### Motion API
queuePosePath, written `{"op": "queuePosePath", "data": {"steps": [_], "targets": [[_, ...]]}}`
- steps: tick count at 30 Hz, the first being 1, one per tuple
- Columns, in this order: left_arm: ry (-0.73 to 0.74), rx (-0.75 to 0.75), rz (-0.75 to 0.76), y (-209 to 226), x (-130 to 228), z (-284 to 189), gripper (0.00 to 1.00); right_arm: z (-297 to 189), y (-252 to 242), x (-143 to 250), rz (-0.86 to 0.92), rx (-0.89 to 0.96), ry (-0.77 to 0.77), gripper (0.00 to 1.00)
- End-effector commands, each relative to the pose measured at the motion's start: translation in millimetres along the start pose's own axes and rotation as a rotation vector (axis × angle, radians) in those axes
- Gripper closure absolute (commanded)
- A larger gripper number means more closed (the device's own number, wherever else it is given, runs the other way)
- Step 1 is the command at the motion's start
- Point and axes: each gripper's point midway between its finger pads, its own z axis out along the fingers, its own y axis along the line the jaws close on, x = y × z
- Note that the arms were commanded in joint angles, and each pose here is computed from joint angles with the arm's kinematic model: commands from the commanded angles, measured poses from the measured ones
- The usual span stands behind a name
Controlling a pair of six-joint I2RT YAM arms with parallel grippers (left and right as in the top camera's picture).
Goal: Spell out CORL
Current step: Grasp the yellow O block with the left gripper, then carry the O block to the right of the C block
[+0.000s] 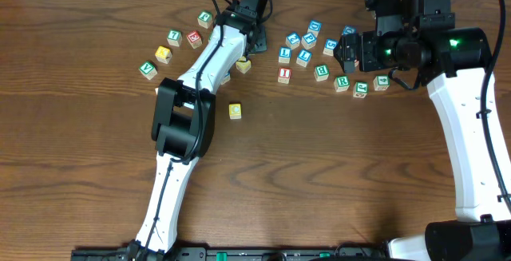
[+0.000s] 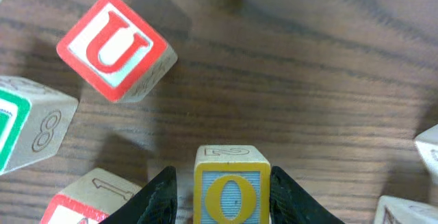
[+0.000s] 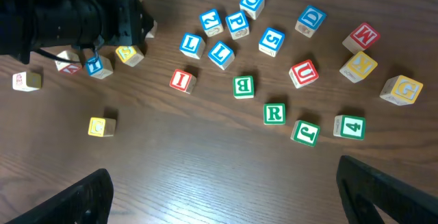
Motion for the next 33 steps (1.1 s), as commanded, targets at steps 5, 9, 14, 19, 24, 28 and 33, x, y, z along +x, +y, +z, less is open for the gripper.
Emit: {"op": "queuePosePath", "data": {"steps": [5,9,14,19,24,28,33], "targets": [[-0.008,-0.010,0.000,0,-1,4,0.63,-7,2,-6,-0.008,-0.010,-0.022,0.01],[-0.015,-0.006,-0.001,-1,-3,4,0.65,-7,2,-6,-0.008,-0.010,-0.022,0.01],[-0.041,0.005,0.024,-4,-12,-7,0.67,-7,2,-6,-0.008,-0.010,-0.022,0.01],[-0.094,0.026,0.061,-8,-30,-37,0.69,-7,2,-6,-0.008,-0.010,-0.021,0.01],[-0.162,0.055,0.056,-13,-51,-85,0.70,-7,2,-6,-0.008,-0.010,-0.022,0.01],[-0.207,0.076,0.050,-12,-62,-138,0.69,-7,2,-6,-0.008,-0.010,-0.021,0.01],[-0.216,0.079,0.048,-3,-59,-194,0.70,-7,2,-6,-0.008,-0.010,-0.022,0.01]]}}
